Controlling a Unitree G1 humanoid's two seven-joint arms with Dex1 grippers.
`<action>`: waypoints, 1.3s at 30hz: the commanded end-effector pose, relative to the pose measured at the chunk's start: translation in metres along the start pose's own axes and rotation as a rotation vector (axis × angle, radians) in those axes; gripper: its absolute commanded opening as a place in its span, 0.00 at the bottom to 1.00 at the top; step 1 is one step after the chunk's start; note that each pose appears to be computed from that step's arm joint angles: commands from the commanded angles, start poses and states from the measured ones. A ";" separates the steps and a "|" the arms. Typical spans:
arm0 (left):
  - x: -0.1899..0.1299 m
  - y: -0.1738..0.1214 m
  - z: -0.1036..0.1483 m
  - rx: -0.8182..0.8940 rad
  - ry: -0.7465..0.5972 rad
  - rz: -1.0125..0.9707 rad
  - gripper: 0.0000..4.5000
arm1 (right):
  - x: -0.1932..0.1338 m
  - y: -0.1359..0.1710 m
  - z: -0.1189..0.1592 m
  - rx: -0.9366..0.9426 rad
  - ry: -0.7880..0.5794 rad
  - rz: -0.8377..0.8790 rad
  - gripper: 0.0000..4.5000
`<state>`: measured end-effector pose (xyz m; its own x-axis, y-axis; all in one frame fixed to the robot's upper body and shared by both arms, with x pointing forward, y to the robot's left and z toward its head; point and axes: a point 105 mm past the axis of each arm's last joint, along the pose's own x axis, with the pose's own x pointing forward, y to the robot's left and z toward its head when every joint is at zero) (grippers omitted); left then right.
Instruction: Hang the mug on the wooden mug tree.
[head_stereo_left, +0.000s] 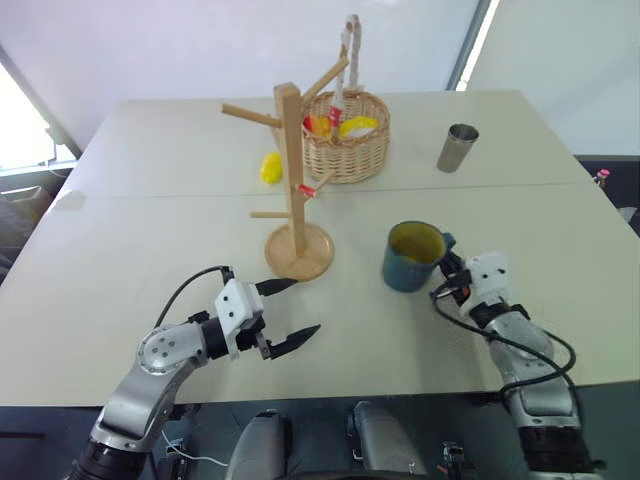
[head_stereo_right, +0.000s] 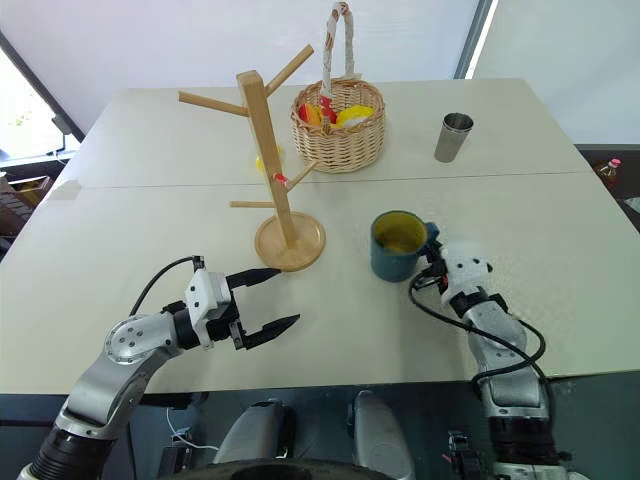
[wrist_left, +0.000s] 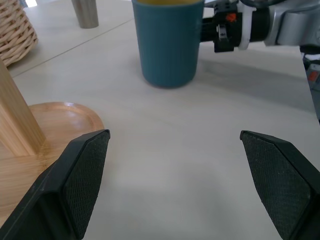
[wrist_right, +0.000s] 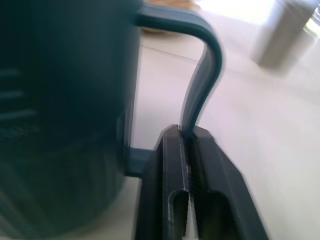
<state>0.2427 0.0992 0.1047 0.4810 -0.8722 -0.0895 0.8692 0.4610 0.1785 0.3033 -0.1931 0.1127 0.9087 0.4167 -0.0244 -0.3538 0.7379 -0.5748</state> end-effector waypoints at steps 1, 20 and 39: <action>-0.006 0.006 0.004 0.033 -0.011 0.021 1.00 | 0.001 0.016 0.051 -0.250 -0.162 0.171 0.01; -0.052 0.059 0.025 0.051 -0.053 0.183 1.00 | 0.042 0.013 0.179 -0.459 -0.294 0.310 0.01; -0.059 0.058 0.056 -0.022 -0.193 0.170 1.00 | 0.061 0.014 0.199 -0.524 -0.312 0.322 0.01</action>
<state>0.2612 0.1695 0.1609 0.6040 -0.7923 0.0869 0.7818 0.6101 0.1285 0.3113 -0.0550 0.2500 0.6427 0.7562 -0.1232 -0.4298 0.2228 -0.8750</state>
